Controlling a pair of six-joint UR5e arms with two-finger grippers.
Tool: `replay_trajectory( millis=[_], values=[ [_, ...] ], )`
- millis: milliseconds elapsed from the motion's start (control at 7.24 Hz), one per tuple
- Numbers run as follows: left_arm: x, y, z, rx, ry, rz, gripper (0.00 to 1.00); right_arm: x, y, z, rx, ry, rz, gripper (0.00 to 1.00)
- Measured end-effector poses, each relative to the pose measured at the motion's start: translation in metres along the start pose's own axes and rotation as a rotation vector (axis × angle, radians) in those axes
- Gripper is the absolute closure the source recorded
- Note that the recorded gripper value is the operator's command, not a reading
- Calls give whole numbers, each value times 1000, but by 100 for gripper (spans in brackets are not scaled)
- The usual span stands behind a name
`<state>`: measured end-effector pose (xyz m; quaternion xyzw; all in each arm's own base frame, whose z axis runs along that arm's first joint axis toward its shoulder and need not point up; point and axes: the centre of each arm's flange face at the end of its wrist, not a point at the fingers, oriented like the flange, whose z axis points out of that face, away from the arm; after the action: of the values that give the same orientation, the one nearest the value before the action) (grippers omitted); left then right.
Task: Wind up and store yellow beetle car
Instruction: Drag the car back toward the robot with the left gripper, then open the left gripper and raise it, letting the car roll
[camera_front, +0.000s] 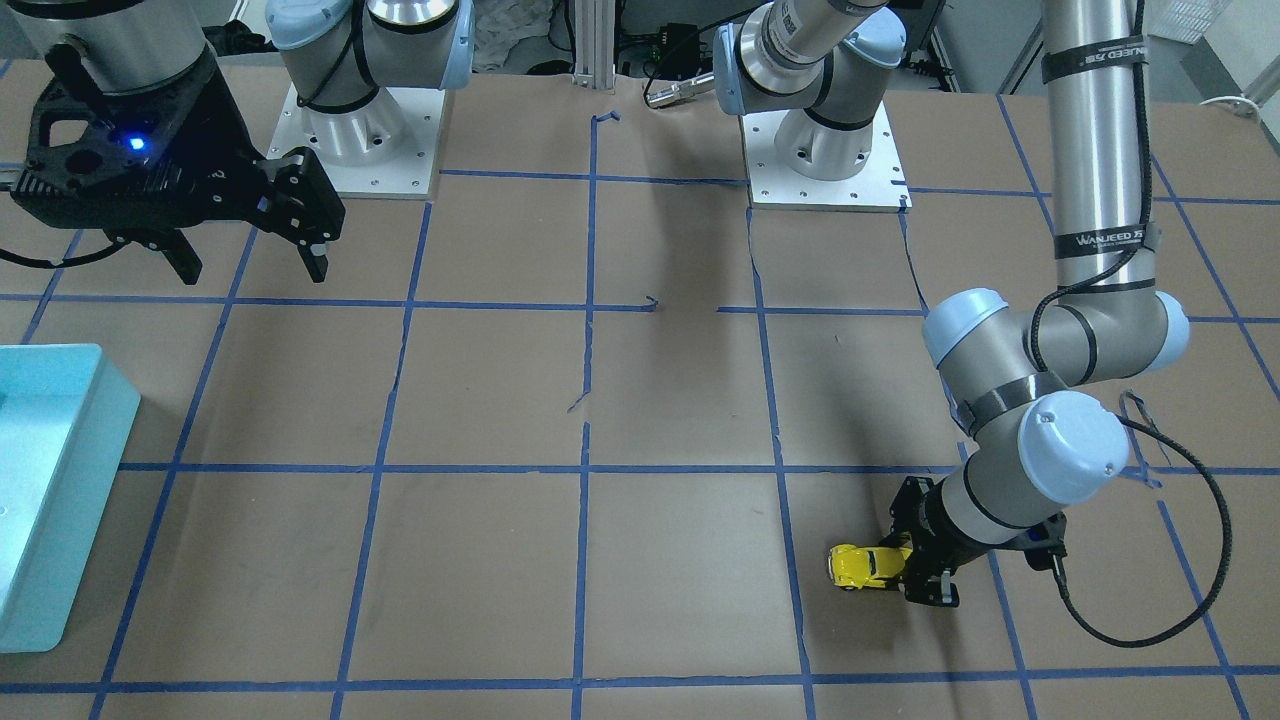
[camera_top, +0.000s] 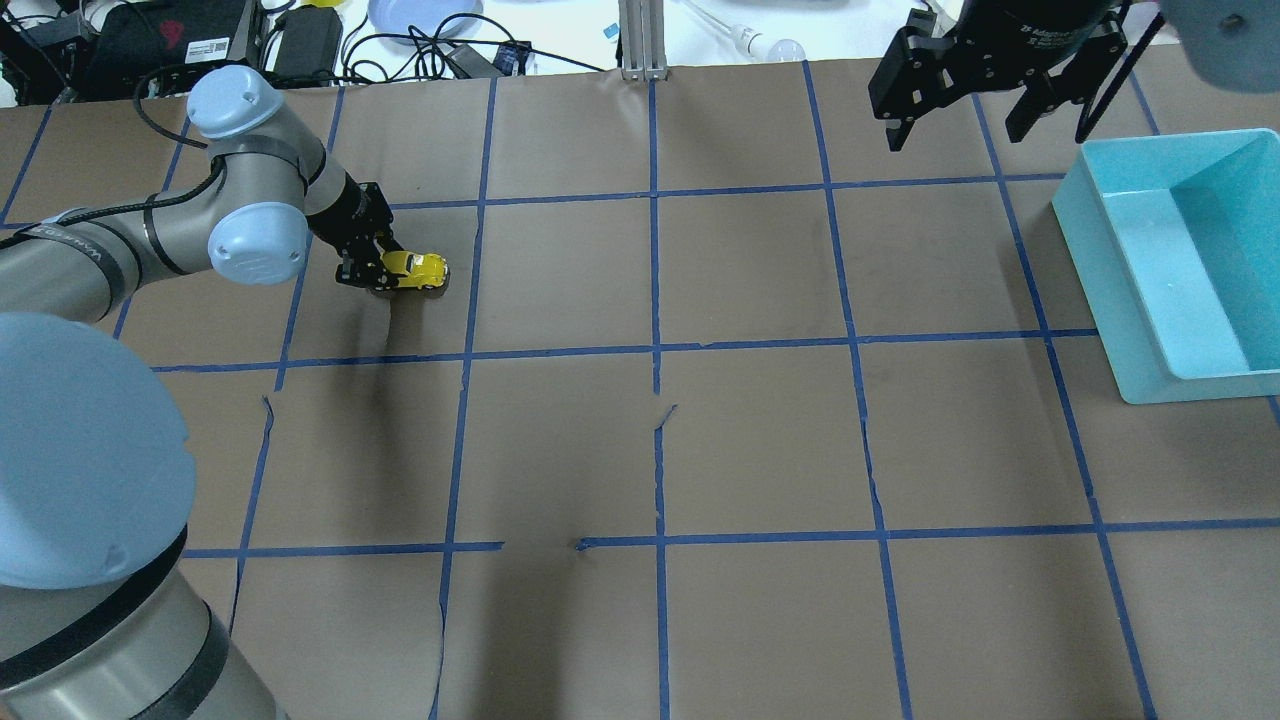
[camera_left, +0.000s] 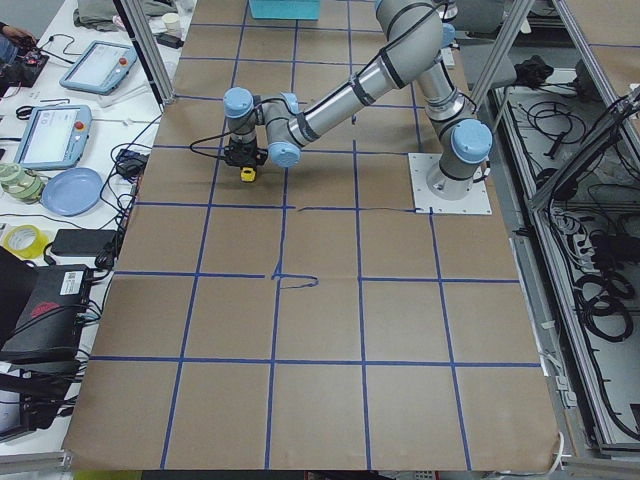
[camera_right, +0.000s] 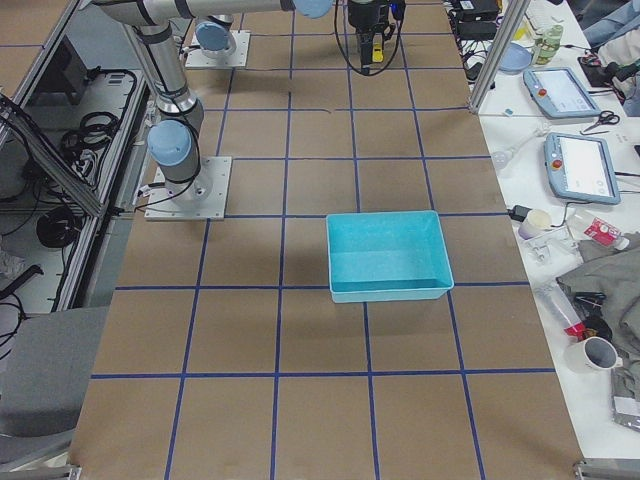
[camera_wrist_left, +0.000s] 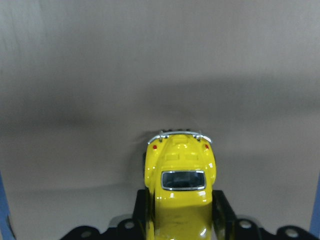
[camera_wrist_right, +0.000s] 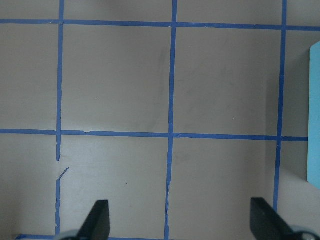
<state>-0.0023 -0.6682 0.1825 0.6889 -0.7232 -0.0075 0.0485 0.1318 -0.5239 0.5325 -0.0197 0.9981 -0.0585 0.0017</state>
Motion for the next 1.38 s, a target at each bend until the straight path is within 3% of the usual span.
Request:
replay_trajectory(
  millis=[414,553,691,1105,1382],
  values=[
    [-3,-46,-4,32,-1,0,100,0,0,0,0,0,0,0],
    [-4,-56,-5,36,-1,-3,8,0,0,0,0,0,-1,0],
    [-4,-61,-5,35,2,-4,0,0,0,0,0,0,-1,0],
    [-2,-40,-25,24,38,11,0,0,0,0,0,0,-1,0],
    [0,-12,-51,35,75,84,0,0,0,0,0,0,-1,0]
  ],
)
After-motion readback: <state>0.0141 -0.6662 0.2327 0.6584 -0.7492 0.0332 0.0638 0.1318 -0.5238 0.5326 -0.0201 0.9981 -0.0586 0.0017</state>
